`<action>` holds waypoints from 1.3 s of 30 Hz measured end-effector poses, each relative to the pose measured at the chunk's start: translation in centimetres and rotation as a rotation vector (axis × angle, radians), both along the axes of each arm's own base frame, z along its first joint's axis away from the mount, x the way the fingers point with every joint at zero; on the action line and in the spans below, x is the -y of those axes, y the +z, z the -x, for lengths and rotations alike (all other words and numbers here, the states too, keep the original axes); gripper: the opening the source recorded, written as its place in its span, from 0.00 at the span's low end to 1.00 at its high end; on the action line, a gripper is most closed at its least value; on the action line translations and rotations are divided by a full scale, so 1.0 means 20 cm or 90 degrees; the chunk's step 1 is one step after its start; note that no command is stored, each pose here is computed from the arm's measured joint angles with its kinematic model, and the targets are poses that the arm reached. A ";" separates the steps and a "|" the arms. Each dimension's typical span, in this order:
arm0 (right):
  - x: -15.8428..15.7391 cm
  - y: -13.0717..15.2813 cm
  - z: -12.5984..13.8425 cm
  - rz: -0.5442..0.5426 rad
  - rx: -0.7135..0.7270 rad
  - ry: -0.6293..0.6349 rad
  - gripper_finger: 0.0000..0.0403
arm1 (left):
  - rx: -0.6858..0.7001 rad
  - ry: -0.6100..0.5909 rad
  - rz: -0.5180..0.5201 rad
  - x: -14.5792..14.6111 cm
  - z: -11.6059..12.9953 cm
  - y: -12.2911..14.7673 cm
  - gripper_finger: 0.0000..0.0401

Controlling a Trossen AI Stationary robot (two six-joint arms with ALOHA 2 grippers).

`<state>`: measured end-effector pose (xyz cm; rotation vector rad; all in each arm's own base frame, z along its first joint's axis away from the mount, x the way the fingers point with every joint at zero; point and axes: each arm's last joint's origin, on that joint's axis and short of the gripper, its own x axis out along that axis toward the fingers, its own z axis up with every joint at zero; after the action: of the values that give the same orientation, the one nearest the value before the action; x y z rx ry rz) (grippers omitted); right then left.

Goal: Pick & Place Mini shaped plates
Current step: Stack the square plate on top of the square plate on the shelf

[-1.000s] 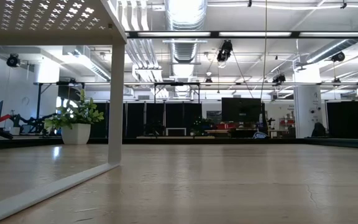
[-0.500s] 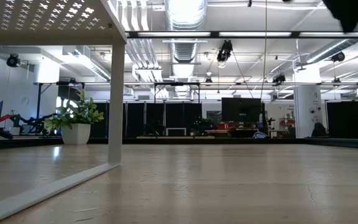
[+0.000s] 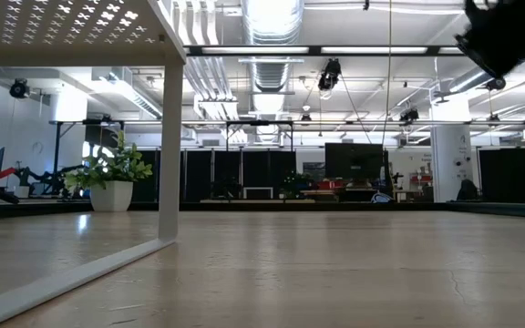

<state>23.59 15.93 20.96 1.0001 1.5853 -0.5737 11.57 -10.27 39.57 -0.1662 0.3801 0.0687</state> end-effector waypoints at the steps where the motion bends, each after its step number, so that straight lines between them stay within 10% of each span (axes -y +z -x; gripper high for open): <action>1: -0.01 -0.02 0.01 -0.003 -0.003 0.002 0.44 | 0.007 -0.004 -0.001 0.00 0.00 0.01 0.18; 28: -0.20 -0.36 0.04 -0.052 0.015 0.015 0.42 | 0.026 -0.017 -0.012 0.01 -0.01 0.03 0.18; 39: -0.24 -0.37 -0.01 -0.052 0.012 -0.004 0.09 | 0.020 -0.043 -0.023 0.02 -0.01 0.02 0.18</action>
<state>23.75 20.67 13.58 1.0693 1.6004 -0.5063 11.75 -10.59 40.06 -0.1190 0.3534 0.0062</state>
